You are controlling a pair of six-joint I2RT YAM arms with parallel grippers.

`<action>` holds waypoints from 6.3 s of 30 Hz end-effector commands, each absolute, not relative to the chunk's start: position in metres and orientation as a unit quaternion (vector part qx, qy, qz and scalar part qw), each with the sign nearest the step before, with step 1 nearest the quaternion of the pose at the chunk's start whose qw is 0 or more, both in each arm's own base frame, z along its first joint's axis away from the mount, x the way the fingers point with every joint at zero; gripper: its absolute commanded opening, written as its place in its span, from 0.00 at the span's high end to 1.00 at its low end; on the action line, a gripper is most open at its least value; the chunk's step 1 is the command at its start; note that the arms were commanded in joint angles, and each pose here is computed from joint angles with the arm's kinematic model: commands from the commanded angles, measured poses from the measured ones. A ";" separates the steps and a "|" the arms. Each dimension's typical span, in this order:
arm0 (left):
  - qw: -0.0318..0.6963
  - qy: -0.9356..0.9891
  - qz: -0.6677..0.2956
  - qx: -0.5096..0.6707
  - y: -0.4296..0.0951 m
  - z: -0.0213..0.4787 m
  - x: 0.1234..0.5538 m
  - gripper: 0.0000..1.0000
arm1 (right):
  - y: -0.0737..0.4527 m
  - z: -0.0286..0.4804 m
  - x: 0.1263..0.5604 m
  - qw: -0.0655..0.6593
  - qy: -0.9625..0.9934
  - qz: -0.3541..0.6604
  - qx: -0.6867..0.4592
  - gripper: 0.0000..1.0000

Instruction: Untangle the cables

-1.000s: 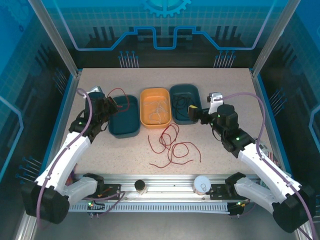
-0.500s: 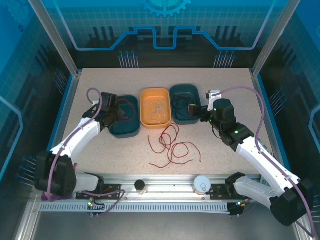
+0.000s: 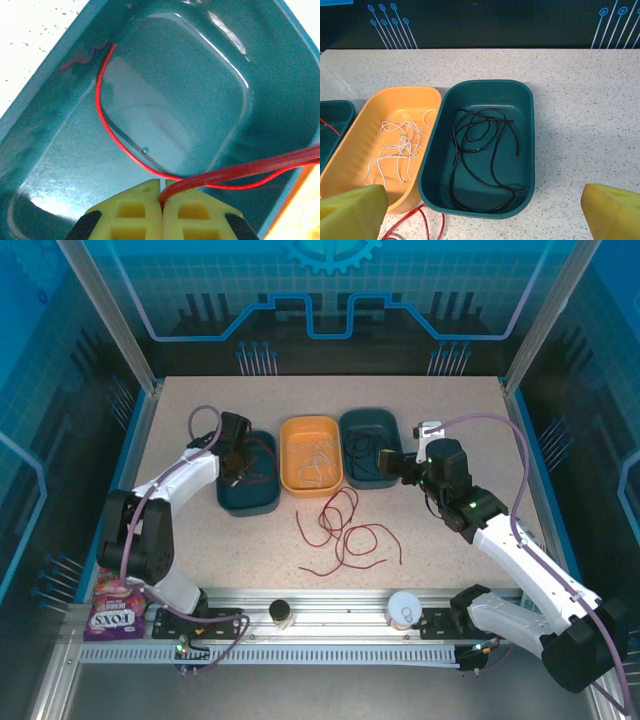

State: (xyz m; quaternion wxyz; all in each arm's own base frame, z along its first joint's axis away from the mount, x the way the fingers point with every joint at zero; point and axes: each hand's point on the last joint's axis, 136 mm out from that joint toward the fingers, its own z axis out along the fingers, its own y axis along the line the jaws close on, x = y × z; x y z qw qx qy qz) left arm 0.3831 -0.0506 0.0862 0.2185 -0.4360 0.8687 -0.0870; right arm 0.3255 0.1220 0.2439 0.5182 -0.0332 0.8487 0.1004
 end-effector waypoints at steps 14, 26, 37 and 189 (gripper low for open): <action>0.210 0.867 -0.007 -0.452 -0.035 0.069 0.429 1.00 | 0.124 0.246 0.325 0.523 0.846 0.099 -0.032 0.00; 0.203 0.882 -0.023 -0.424 -0.051 0.058 0.472 1.00 | 0.123 0.247 0.327 0.527 0.845 0.092 -0.031 0.00; 0.213 0.880 -0.048 -0.423 -0.065 0.052 0.497 1.00 | 0.126 0.246 0.329 0.524 0.846 0.096 -0.035 0.00; 0.230 0.956 -0.181 -0.013 -0.301 0.074 0.290 1.00 | 0.080 0.136 0.275 0.320 0.942 0.030 0.094 0.00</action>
